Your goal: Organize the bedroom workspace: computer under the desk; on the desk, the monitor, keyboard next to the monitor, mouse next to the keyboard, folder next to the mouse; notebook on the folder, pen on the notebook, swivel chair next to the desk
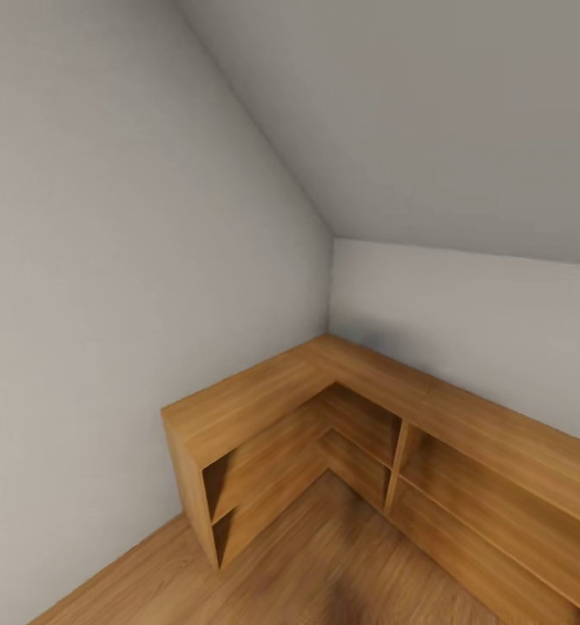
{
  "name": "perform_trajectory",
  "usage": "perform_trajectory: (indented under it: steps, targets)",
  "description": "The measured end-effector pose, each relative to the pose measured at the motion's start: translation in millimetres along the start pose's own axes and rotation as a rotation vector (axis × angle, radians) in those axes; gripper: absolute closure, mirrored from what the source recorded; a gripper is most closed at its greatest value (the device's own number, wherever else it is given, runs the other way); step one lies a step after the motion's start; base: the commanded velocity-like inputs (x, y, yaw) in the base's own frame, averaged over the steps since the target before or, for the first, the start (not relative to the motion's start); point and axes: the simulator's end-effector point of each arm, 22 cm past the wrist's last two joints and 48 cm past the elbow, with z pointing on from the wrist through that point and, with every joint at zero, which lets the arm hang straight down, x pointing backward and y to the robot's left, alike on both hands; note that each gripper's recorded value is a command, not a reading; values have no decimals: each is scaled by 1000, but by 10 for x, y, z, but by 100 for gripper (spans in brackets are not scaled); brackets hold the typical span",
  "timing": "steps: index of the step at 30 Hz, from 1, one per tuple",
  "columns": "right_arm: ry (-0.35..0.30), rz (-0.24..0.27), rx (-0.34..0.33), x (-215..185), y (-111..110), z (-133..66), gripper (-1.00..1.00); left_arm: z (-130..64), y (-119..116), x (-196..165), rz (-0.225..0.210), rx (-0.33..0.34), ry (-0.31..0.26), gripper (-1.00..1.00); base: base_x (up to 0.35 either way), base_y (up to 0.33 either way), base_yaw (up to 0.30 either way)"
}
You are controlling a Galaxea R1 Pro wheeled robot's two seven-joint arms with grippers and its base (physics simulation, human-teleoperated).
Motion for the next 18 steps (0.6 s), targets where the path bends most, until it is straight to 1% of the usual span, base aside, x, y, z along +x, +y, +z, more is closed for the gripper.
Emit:
perform_trajectory:
  steps: [4, 6, 8, 18]
  targets:
    - [9, 8, 9, 28, -22, -6, -100, -7, 5, 23, 1, -1, 6, -100, 0, 0, -191]
    - [20, 26, 26, 56, -61, -10, -100, -10, 18, 29, 2, -3, 8, -100, 0, 0, -190]
    - [24, 31, 30, 68, -68, -13, -100, -12, 30, 36, 2, -5, 10, -100, 0, 0, -190]
    - [39, 36, 32, 117, -66, -30, -100, -26, 56, 77, 5, -9, 23, -100, 0, 0, -186]
